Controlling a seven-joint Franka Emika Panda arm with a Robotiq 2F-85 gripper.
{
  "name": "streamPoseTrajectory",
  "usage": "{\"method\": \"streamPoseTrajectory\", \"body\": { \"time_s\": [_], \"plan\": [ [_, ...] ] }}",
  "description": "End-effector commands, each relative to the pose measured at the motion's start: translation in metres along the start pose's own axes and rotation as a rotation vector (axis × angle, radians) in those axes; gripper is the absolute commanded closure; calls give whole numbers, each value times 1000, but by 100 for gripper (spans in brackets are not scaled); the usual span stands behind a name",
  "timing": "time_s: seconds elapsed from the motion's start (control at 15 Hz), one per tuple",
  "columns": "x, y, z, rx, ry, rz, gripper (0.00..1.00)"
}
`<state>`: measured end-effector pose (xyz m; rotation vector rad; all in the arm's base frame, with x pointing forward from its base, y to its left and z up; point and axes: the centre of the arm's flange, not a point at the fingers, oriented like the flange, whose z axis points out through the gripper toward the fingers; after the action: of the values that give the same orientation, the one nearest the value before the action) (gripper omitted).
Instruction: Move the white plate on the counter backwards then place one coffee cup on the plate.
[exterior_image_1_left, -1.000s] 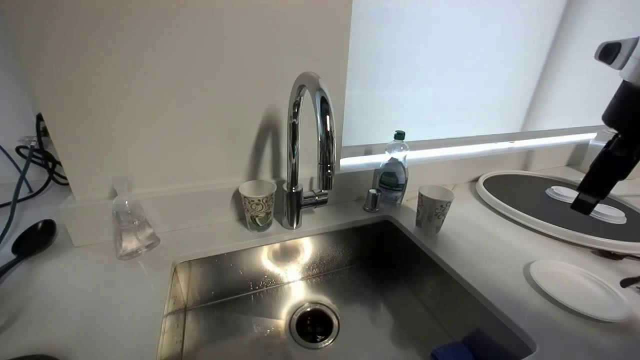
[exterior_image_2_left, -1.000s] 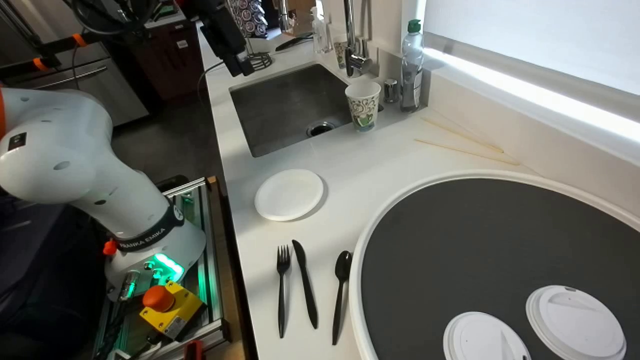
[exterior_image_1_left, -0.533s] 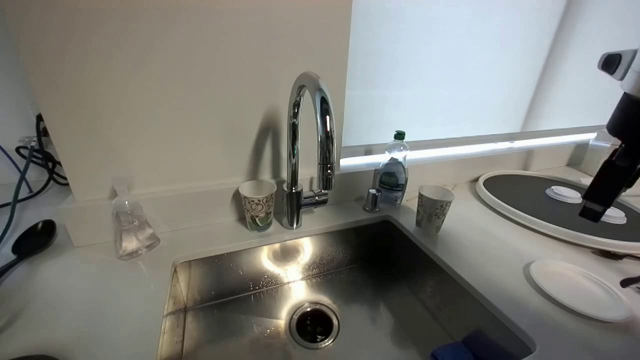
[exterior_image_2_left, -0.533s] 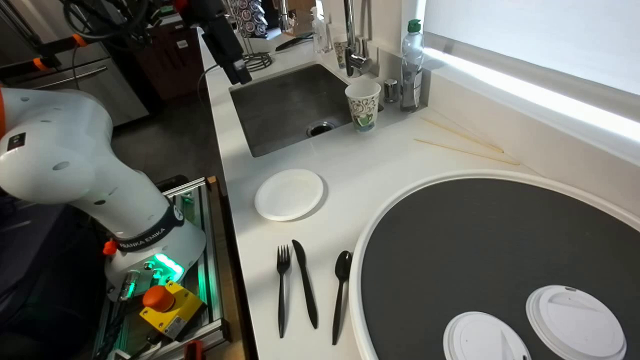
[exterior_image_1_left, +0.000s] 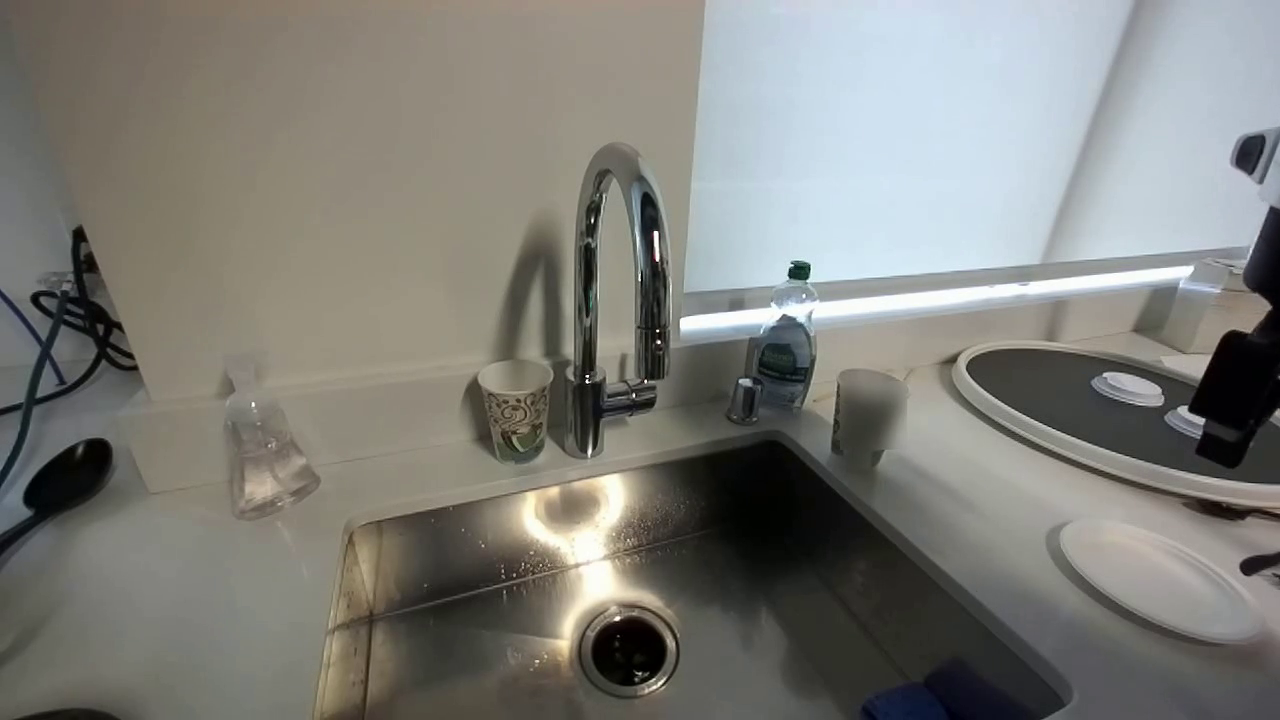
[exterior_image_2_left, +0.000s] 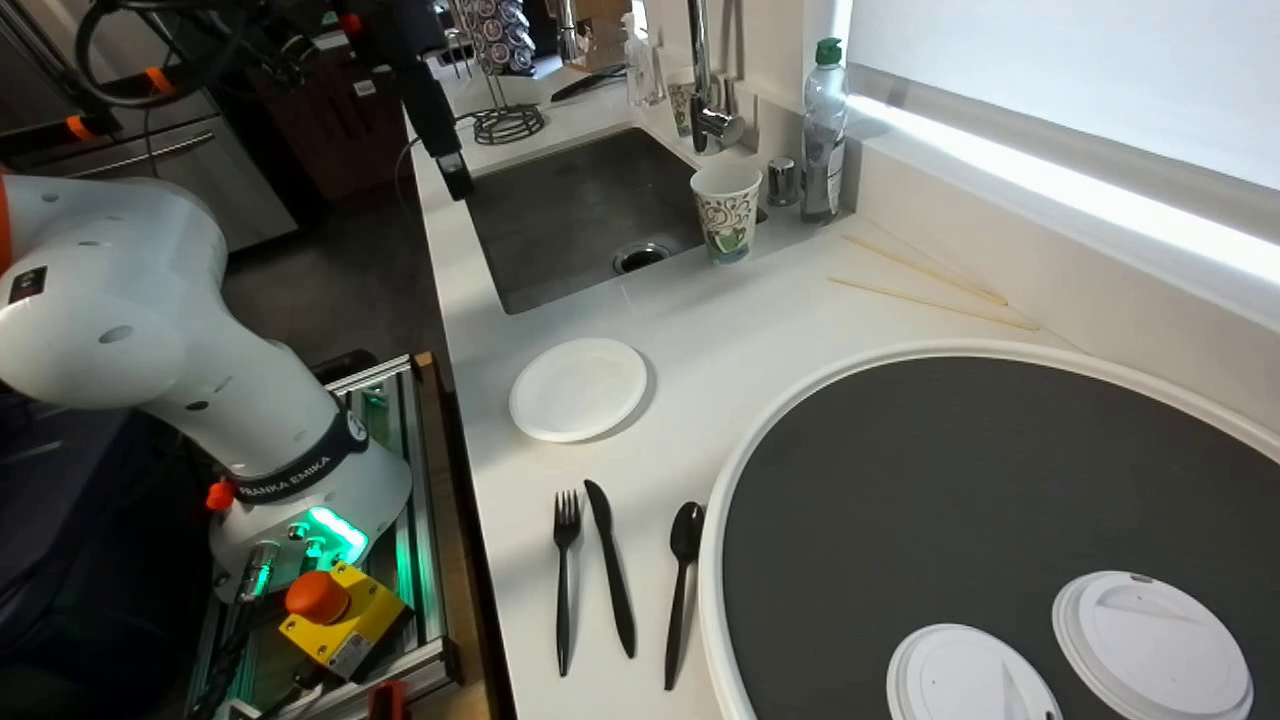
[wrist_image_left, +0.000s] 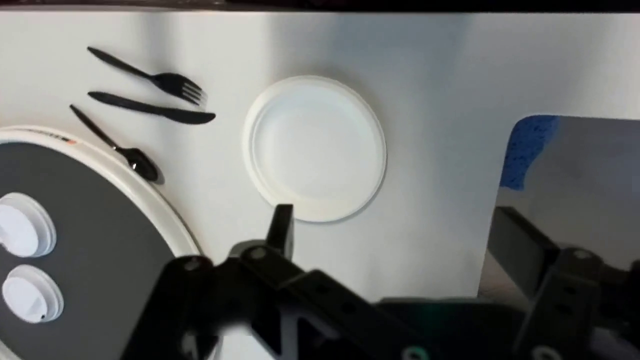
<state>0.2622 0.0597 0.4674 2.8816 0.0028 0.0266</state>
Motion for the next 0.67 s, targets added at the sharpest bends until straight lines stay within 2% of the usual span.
{"method": "streamPoseTrajectory", "body": {
  "time_s": [0.0, 0.2, 0.27, 0.33, 0.6],
  "plan": [
    [-31, 20, 48, 154, -67, 106, 0],
    [-31, 28, 59, 237, -88, 175, 0],
    [-30, 30, 60, 239, -94, 186, 0],
    [4, 33, 10, 204, -69, 147, 0],
    [5, 38, 13, 221, -80, 170, 0]
  ]
}}
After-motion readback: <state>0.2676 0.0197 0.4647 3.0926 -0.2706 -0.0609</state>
